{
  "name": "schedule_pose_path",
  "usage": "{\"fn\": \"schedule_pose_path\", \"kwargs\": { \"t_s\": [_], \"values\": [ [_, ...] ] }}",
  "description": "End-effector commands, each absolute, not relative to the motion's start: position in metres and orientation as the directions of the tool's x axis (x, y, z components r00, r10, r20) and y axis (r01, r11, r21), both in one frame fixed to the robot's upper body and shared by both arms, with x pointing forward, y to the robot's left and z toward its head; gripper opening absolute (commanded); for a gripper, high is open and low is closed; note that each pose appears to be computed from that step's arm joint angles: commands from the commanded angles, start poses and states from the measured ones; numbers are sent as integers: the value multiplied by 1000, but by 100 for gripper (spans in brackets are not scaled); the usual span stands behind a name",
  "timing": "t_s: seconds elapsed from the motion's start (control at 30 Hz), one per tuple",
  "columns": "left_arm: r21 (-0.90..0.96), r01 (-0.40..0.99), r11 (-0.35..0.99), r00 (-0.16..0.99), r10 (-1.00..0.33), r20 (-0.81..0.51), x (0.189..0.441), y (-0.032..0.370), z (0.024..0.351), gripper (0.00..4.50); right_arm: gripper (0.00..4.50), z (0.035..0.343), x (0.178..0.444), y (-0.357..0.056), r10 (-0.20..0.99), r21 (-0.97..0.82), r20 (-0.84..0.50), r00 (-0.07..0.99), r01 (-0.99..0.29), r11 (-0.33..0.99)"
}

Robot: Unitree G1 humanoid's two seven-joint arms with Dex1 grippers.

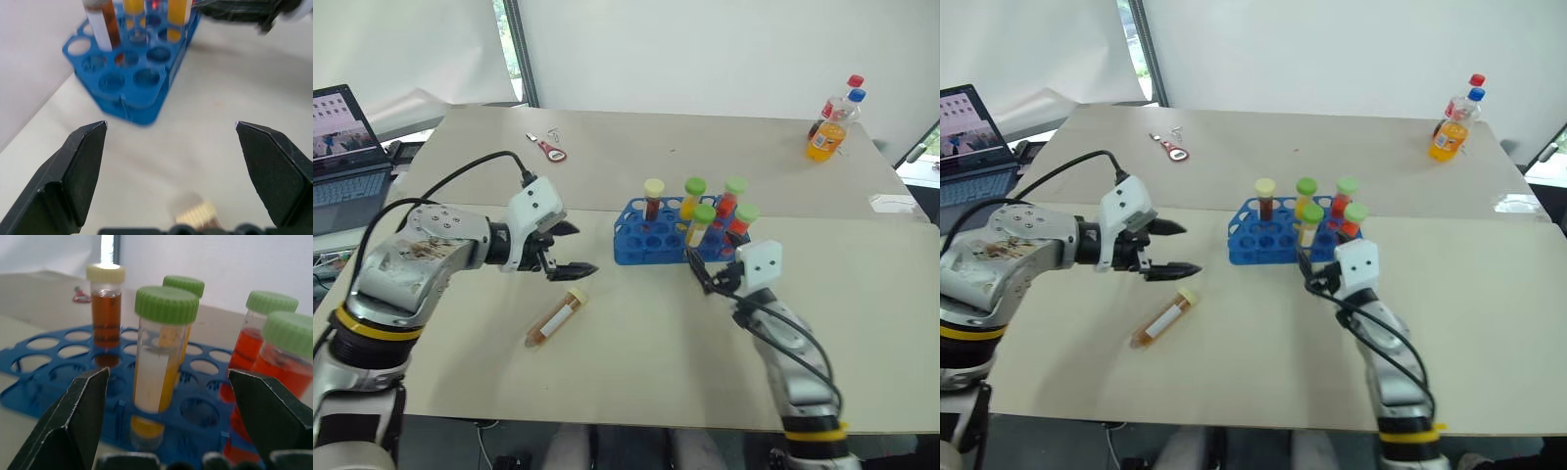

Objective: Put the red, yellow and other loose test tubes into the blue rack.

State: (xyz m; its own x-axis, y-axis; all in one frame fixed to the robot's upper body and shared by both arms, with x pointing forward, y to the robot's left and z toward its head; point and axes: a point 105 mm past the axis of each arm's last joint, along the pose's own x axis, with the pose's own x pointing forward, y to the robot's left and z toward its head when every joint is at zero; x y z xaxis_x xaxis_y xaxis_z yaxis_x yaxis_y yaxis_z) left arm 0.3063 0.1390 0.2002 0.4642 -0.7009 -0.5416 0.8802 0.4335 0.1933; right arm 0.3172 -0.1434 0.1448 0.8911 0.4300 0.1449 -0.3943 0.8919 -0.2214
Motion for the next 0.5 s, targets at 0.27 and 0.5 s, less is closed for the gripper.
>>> {"fn": "schedule_pose_path", "kwargs": {
  "t_s": [0.27,0.5],
  "values": [
    [41,804,593,423,-522,-741,289,155,175,450,435,182,258,-110,847,-205,-114,519,-847,491],
    [-3,757,654,359,-419,-834,292,157,145,450,435,188,249,-105,889,-199,-254,382,-920,338]
  ]
}}
